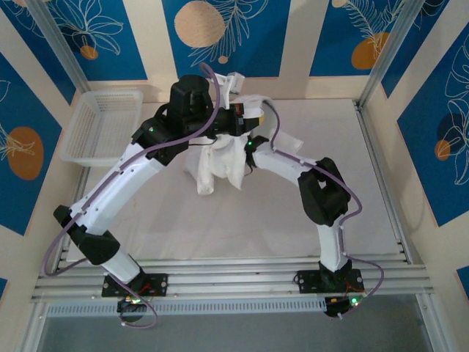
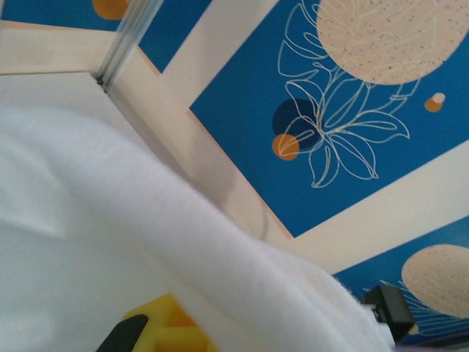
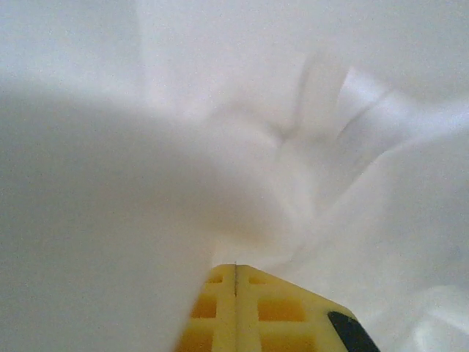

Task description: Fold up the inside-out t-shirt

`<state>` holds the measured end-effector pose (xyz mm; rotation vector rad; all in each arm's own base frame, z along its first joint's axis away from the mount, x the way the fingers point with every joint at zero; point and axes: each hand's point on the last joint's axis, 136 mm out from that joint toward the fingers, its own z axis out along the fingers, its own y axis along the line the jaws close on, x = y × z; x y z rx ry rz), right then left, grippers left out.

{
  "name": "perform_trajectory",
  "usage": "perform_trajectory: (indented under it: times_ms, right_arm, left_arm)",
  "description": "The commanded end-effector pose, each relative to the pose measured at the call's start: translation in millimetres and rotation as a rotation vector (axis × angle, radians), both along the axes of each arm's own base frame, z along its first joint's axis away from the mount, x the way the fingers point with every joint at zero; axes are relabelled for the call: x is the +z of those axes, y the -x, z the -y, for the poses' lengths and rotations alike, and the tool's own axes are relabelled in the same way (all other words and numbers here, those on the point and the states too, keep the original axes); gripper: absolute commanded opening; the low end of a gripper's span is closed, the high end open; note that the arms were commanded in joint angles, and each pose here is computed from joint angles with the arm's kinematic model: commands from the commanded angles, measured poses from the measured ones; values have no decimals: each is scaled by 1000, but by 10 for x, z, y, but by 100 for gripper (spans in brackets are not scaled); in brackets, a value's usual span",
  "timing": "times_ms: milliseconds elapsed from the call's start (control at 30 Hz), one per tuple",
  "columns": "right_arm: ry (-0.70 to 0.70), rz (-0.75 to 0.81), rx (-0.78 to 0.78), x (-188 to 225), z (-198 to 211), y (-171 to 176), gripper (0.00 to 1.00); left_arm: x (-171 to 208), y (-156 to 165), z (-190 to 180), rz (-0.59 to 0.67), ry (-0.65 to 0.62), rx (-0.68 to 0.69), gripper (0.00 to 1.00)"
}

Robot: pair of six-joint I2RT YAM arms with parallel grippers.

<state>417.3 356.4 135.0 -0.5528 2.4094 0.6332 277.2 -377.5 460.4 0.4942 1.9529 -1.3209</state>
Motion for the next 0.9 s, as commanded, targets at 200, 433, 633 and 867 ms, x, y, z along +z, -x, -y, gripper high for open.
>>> perform_trajectory:
  times_ms: [200,433,633,867]
  right_arm:
    - [54,-177,-30,-485,-135,-251,0]
    - [1,-35,40,336,-258,-310,0]
    - [103,-75,20,-131,-120,-339,0]
    - [240,-315,72,-1006,17,-93,0]
  left_arm:
    - [771,862,121,197,122,-258,0]
    - [859,940,-166,364,69,-158,0]
    - [1167,1380,-224,487,161,-289,0]
    - [1321,1719,-228,581,120,-373,0]
